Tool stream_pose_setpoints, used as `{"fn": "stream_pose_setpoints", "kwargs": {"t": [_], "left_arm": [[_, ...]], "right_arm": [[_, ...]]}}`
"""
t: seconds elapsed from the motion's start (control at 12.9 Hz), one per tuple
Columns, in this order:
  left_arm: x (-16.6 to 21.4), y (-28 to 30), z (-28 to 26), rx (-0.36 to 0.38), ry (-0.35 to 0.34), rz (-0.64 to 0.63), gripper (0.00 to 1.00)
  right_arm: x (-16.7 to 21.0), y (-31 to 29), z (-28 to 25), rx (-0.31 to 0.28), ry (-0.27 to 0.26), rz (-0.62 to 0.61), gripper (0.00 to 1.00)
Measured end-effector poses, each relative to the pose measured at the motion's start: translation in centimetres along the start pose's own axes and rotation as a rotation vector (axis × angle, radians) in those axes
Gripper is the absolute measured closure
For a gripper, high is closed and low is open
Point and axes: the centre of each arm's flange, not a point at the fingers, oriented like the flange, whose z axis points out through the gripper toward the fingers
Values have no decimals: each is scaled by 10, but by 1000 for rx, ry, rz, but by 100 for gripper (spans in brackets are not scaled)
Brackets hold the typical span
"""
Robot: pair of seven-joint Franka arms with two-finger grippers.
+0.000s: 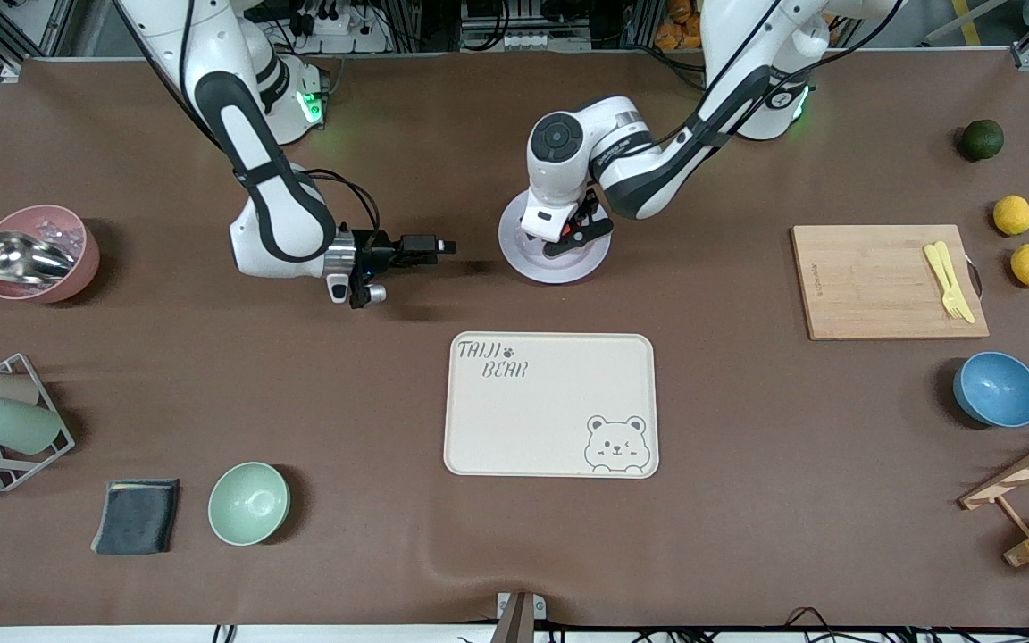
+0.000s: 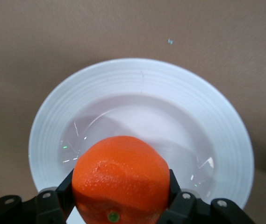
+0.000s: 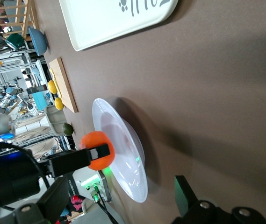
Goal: Place orange and plate with both arms
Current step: 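Release the orange on the plate while the right gripper grips the plate rim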
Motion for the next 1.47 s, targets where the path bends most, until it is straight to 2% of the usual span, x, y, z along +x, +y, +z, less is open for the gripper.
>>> {"fn": "stream_pose_setpoints", "kwargs": {"t": [0.23,0.46,0.62,0.85,0.93,1.0,1.08,1.24,1.47], "left_arm": [[1,3,14,-2,-13,-35,25],[8,5,11,-14,-12,-62,0],[19,8,-2,-39,2,-84,0],[63,-1,-65,-119,91,-156,0],[81,-9,-92,-152,131,-189,0],[97,-17,-120,-179,170,-221,0],[111,-24,-146,-190,204,-248,0],[141,-39,-199,-166,255,-263,0],[189,-65,-265,-137,285,-265,0]], "right_arm": [[-2,11,11,20,15,8,0],[-8,6,26,30,13,10,1],[-10,4,32,31,17,12,1],[-22,-4,56,29,44,10,6],[-26,-4,65,33,54,2,12],[-30,-3,73,43,62,-4,12],[-34,1,81,46,64,-5,16],[-38,8,90,45,64,1,20],[-44,13,102,62,86,4,26]]}}
